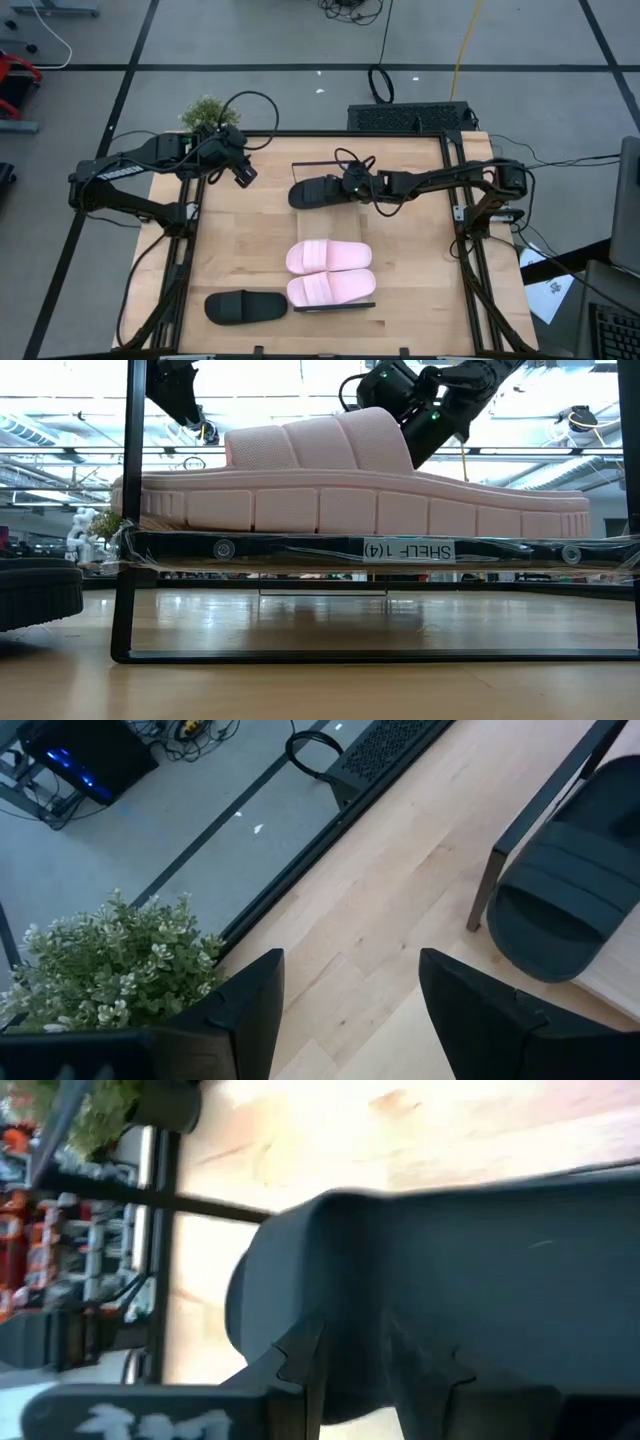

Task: Pick and place slides into the shelf
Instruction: Put the black slipper on the shelf

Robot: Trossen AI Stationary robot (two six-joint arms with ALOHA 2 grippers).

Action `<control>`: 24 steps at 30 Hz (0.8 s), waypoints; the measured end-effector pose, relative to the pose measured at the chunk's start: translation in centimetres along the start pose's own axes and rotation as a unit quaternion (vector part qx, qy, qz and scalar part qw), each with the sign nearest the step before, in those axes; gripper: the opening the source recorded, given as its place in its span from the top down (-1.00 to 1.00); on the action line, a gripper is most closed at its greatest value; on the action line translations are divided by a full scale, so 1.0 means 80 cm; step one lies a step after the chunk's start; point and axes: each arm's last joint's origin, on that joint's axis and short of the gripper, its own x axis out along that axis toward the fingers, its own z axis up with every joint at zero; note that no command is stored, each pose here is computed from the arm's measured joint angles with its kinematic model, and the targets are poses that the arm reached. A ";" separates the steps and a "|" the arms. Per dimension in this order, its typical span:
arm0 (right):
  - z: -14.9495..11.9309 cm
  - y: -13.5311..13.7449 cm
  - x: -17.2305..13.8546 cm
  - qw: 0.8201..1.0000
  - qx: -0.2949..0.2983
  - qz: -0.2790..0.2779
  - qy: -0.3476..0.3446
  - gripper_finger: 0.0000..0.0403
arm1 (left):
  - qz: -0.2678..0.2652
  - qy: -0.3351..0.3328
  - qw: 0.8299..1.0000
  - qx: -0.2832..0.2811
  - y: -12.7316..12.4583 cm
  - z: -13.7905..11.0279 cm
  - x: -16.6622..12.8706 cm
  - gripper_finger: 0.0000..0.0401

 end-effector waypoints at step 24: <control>0.045 0.039 -0.107 0.979 -0.171 0.079 -0.084 0.57 | -0.178 0.262 0.940 -0.125 -0.035 -0.054 -0.024 -0.15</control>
